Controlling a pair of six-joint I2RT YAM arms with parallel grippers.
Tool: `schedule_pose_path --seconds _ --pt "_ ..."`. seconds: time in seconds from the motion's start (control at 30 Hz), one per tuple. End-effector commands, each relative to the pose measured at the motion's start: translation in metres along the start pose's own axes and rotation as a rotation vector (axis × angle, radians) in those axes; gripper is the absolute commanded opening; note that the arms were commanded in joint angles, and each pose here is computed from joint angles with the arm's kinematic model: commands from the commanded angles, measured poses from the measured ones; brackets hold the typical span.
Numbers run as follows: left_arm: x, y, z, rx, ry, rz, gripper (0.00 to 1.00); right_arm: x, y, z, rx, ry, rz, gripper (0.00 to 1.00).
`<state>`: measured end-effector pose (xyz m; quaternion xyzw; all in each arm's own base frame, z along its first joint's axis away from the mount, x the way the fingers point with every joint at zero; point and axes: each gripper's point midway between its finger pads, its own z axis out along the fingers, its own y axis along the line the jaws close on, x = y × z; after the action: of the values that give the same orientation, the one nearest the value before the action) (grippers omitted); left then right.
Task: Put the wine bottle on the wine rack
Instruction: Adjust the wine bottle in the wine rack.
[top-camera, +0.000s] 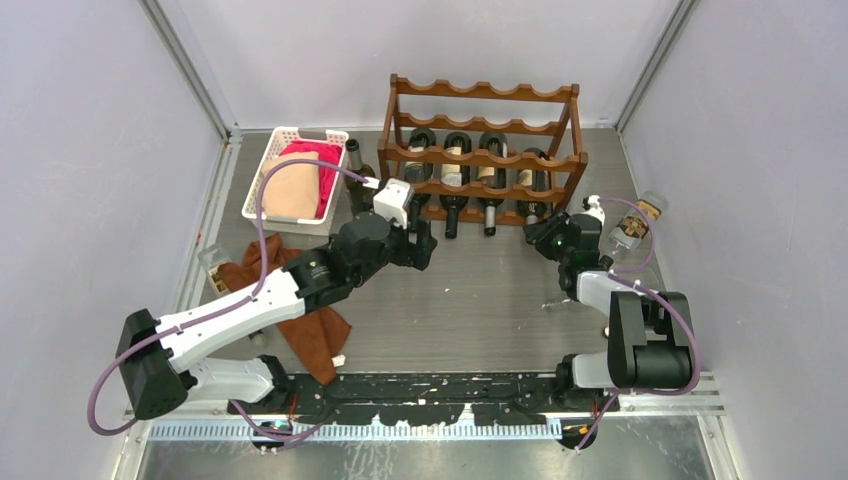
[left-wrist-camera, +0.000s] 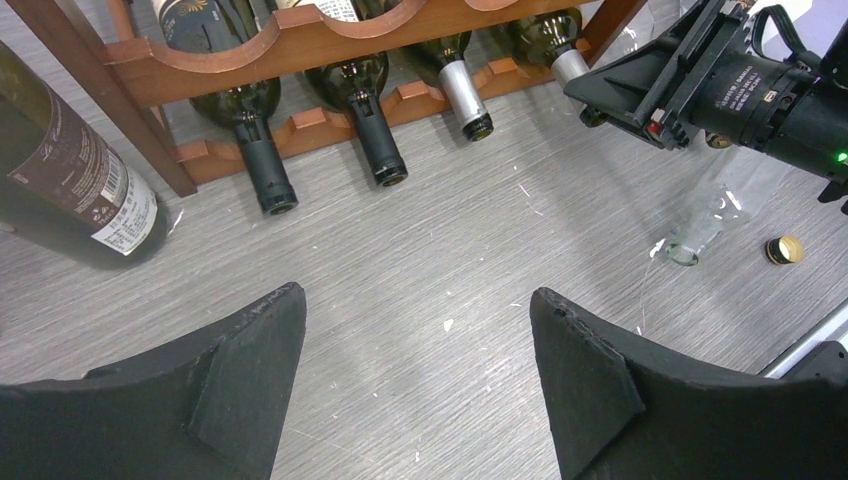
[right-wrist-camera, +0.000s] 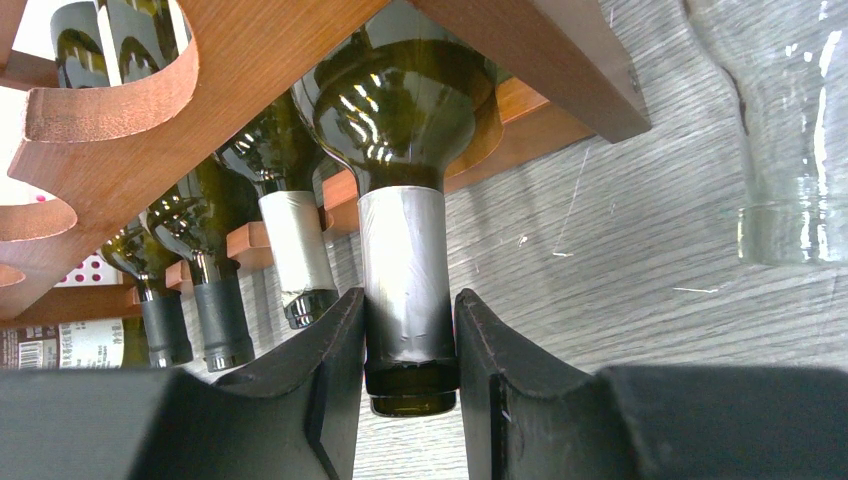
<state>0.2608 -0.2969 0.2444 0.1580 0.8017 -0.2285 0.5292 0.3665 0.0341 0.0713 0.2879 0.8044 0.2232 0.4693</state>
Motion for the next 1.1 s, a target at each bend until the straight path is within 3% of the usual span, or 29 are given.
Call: schedule_pose_path --seconds 0.0,0.1,0.2,0.43,0.6,0.83,1.07 --pt "-0.026 -0.009 -0.002 0.033 -0.060 -0.023 0.82 0.010 -0.040 -0.006 0.151 0.027 0.043 0.28" --pt "-0.028 -0.010 -0.002 0.037 -0.065 -0.027 0.82 0.007 -0.032 -0.005 0.114 0.023 0.047 0.35" --pt "-0.029 -0.011 -0.003 0.041 -0.067 -0.025 0.82 0.006 -0.032 -0.005 0.118 0.018 0.061 0.35" --pt "-0.031 -0.010 -0.007 0.044 -0.072 -0.033 0.81 0.012 -0.040 -0.006 0.148 0.026 0.159 0.25" --pt "-0.030 -0.010 -0.007 0.042 -0.072 -0.042 0.81 0.022 -0.039 -0.007 0.144 0.081 0.190 0.26" --pt "-0.028 -0.014 -0.004 0.058 -0.057 -0.041 0.81 0.039 -0.036 -0.006 0.079 0.197 0.178 0.42" --pt "-0.030 -0.017 -0.004 0.070 -0.058 -0.051 0.81 0.033 -0.031 -0.008 0.064 0.207 0.142 0.50"
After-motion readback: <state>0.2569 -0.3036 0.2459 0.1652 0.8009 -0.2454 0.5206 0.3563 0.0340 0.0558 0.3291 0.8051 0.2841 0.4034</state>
